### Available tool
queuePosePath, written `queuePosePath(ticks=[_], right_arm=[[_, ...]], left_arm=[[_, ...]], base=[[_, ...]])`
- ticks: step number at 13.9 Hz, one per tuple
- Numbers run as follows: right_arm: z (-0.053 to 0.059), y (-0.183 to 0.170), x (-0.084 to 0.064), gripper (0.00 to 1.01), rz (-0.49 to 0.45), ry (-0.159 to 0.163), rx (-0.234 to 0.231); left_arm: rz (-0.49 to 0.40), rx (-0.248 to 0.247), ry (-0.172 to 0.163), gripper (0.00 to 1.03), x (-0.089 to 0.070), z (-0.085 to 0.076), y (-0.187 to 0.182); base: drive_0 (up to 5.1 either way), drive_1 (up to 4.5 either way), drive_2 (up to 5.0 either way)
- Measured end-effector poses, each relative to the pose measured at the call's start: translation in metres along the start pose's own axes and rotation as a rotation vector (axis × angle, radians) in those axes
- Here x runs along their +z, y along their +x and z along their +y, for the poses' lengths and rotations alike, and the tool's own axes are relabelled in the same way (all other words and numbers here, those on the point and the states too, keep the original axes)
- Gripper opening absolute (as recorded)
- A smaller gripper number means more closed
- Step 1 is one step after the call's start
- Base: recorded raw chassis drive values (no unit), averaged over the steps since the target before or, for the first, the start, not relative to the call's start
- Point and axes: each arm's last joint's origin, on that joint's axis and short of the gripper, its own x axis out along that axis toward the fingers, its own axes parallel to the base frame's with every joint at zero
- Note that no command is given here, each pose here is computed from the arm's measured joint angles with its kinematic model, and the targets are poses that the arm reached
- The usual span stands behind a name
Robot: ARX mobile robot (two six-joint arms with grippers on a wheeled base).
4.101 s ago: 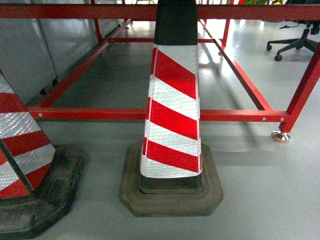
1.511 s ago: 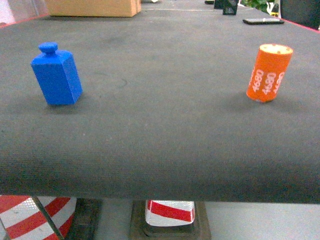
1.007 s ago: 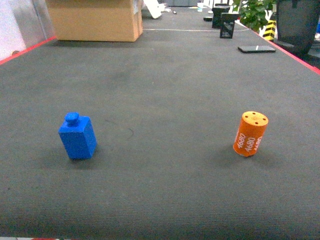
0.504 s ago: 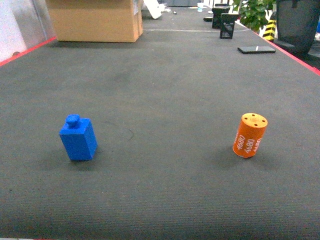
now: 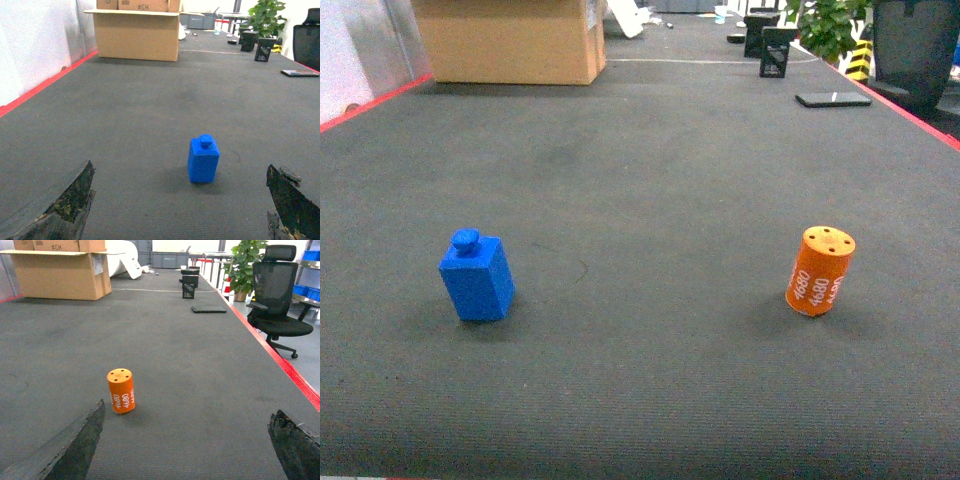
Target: Sort blue parts and orange caps into right shelf containers
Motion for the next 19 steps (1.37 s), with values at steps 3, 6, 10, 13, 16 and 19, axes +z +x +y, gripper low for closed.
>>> queuePosePath(ticks=[3,6,10,13,16,19], right_arm=[[0.0000,0.0000,0.0000,0.98,0.000,0.000,0.000],[0.0000,0.0000,0.0000,0.98,0.000,0.000,0.000],[0.0000,0.0000,0.0000,0.98,0.000,0.000,0.000],[0.0000,0.0000,0.0000,0.98,0.000,0.000,0.000],[0.0000,0.0000,0.0000,0.98,0.000,0.000,0.000],[0.0000,0.0000,0.0000,0.98,0.000,0.000,0.000]], left_arm=[[0.000,0.000,0.000,0.98,0.0000,0.0000,0.0000],[0.000,0.000,0.000,0.98,0.0000,0.0000,0.0000],[0.000,0.000,0.000,0.98,0.0000,0.0000,0.0000],[0.000,0.000,0.000,0.98,0.0000,0.0000,0.0000],[0.000,0.000,0.000,0.98,0.0000,0.0000,0.0000],[0.000,0.000,0.000,0.98,0.0000,0.0000,0.0000]], base=[[0.0,0.00,0.0],[0.0,0.00,0.0],[0.0,0.00,0.0],[0.0,0.00,0.0],[0.0,0.00,0.0],[0.0,0.00,0.0]])
